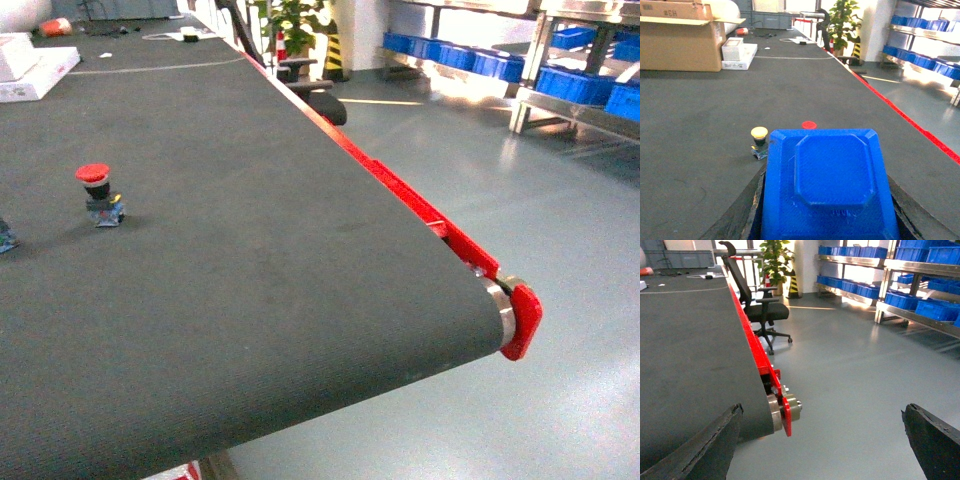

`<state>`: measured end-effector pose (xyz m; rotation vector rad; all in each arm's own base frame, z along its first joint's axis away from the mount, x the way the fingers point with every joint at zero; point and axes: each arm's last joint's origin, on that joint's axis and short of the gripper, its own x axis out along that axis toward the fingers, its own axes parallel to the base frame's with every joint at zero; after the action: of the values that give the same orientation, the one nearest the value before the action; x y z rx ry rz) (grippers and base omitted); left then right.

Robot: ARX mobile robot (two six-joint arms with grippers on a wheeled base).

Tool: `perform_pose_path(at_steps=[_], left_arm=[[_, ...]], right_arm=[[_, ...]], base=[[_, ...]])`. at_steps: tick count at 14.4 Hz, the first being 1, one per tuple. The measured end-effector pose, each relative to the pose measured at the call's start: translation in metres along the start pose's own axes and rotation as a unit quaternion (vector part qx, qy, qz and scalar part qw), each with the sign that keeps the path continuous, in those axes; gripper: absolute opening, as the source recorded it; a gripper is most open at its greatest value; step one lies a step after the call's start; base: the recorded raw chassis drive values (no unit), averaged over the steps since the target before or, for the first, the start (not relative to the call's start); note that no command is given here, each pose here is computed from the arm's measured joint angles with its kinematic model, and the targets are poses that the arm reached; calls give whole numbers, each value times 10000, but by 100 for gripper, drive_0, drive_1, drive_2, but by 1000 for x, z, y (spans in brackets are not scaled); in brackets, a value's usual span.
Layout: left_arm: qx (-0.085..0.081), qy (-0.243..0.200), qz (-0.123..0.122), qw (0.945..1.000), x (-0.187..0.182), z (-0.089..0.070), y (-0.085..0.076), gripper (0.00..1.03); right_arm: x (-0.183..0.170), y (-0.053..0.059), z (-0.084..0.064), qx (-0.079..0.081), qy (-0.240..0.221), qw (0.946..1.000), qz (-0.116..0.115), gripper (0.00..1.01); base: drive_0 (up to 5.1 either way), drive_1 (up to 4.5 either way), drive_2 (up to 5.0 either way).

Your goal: Pick blue part to blue bin on bottom shelf

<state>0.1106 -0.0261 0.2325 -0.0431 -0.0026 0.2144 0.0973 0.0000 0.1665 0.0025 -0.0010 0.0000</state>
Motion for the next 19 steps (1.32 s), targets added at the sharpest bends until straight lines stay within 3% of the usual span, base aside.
perform_pose_path(at_steps=[19], left_arm=[[0,0,-6,10000,0,0,0,43]], right_arm=[[0,0,0,0,0,10000,0,98]], base=[[-159,-159,-159]])
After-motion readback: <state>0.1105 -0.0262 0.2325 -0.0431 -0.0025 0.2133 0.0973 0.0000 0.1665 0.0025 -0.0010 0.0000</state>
